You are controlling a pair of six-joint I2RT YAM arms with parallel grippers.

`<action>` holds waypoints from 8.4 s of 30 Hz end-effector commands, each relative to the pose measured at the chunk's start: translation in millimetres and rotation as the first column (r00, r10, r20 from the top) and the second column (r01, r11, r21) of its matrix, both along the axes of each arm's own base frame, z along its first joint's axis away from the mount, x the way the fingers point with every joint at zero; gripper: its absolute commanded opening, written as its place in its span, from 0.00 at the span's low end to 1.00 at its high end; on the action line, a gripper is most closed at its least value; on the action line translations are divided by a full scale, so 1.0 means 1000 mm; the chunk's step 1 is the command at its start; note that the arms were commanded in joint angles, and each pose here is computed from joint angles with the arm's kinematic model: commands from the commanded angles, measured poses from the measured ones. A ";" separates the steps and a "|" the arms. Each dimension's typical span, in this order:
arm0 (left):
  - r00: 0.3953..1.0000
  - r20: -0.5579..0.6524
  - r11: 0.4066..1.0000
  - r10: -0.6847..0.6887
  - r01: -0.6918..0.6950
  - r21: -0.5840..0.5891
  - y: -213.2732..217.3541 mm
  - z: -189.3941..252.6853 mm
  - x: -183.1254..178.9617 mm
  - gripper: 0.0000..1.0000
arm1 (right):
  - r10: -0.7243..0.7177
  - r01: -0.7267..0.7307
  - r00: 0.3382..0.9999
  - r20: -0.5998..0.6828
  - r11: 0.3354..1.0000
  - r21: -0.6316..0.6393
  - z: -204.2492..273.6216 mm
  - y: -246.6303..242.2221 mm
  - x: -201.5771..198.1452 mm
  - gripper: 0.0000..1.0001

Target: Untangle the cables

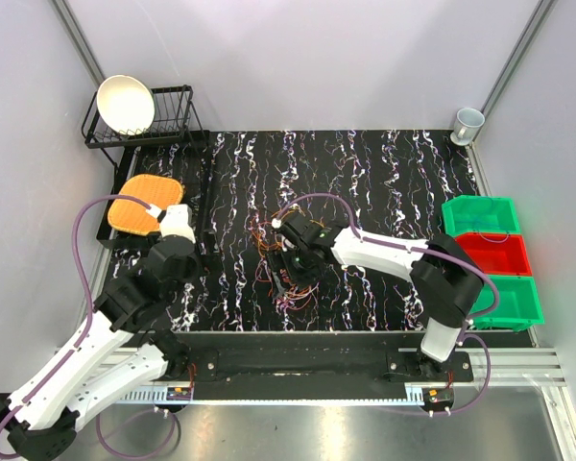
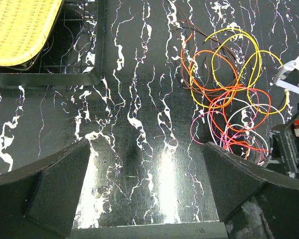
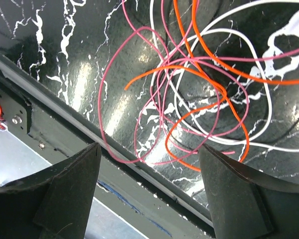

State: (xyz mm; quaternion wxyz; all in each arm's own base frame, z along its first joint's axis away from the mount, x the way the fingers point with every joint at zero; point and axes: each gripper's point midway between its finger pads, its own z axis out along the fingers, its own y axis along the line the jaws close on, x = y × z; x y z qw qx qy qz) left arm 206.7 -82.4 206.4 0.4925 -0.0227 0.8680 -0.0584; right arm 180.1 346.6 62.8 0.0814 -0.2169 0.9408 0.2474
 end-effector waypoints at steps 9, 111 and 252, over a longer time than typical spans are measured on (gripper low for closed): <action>0.999 0.026 1.000 0.021 -0.020 -0.008 0.001 0.004 0.005 0.99 | -0.027 0.028 0.997 0.071 1.000 -0.003 -0.001 0.020 0.021 0.68; 0.958 0.121 0.961 -0.261 0.247 0.123 -0.144 -0.081 0.086 0.00 | -0.654 0.355 -0.086 0.752 0.685 0.636 0.545 -0.206 0.131 0.00; 0.979 0.013 0.978 -0.205 0.205 -0.028 -0.031 -0.004 -0.020 0.99 | -0.567 0.778 -0.543 0.619 -0.617 0.118 0.066 -0.548 0.106 0.00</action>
